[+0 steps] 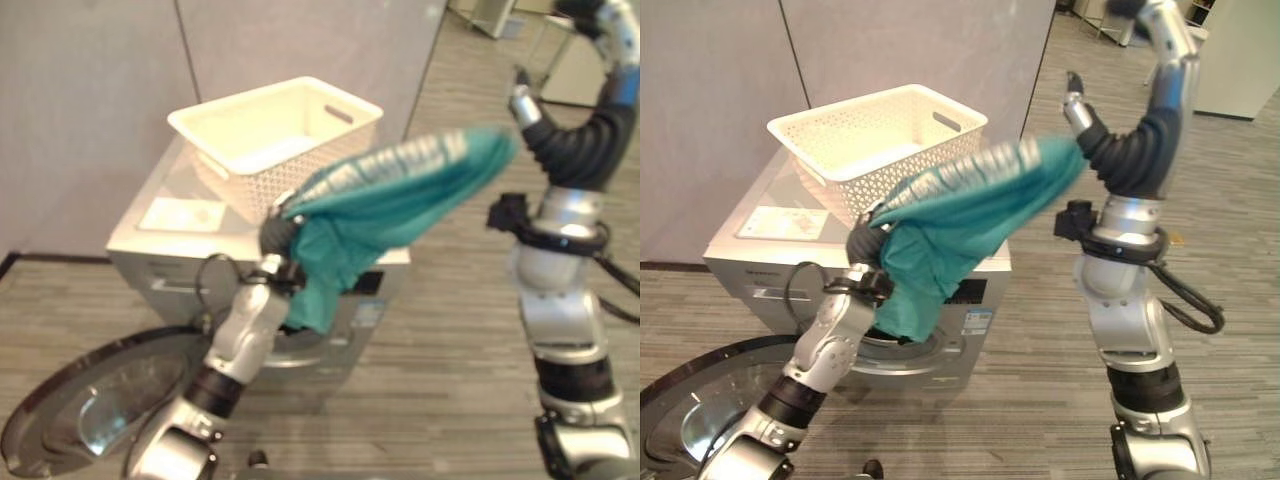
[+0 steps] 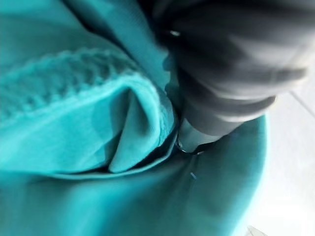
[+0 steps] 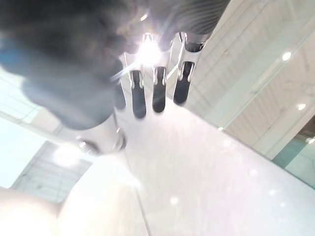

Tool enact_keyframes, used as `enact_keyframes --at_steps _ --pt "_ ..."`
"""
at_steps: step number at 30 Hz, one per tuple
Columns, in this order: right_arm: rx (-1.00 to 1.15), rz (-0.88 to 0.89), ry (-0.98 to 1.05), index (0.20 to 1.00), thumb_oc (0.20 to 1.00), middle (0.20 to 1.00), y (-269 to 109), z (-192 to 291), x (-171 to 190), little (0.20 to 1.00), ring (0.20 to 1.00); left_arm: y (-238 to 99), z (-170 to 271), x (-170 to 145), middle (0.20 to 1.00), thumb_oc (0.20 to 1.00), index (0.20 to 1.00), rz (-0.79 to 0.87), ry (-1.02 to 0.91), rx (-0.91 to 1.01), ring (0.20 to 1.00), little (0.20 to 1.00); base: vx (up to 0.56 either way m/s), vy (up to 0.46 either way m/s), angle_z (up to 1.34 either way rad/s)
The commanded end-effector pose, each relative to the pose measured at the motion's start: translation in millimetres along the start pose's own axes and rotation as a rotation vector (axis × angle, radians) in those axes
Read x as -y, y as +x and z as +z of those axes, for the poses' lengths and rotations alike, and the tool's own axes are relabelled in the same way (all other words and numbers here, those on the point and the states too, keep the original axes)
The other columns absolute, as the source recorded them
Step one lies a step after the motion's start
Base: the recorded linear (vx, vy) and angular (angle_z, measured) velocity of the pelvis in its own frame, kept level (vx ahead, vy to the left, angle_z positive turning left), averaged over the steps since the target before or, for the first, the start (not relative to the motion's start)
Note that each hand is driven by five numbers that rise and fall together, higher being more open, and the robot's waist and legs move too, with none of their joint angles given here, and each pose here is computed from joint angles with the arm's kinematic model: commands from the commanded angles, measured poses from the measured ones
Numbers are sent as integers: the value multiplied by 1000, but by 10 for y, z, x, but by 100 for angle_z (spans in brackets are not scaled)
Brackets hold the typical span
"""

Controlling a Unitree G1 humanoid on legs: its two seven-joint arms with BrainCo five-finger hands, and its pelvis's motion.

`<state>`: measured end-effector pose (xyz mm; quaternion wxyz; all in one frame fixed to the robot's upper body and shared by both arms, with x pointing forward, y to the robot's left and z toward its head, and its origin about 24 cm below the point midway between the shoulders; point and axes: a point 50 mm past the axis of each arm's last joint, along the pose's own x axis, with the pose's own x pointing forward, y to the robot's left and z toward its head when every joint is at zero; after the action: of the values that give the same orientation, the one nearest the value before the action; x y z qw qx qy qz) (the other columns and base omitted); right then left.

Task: Grab the laundry basket,head to the washer,open it,put in the laundry and shut it.

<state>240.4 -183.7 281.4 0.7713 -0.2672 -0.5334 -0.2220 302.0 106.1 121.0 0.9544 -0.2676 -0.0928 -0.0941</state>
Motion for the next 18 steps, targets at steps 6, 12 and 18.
enact_keyframes --at_steps 6,12,18 --pt "51 -38 -164 1000 1000 1000 -87 15 345 1000 1000 -36 610 -77 200 200 200 -23 127 306 200 200 -1 -8 -10" --pt "-143 -84 -321 1000 1000 1000 -334 -326 645 1000 1000 -248 820 -244 200 200 200 11 173 383 200 200 0 -3 -2" --pt "-553 -36 -700 1000 1000 1000 -1067 -976 1224 1000 1000 -787 838 -469 200 200 200 31 219 337 200 200 -7 -16 -3"
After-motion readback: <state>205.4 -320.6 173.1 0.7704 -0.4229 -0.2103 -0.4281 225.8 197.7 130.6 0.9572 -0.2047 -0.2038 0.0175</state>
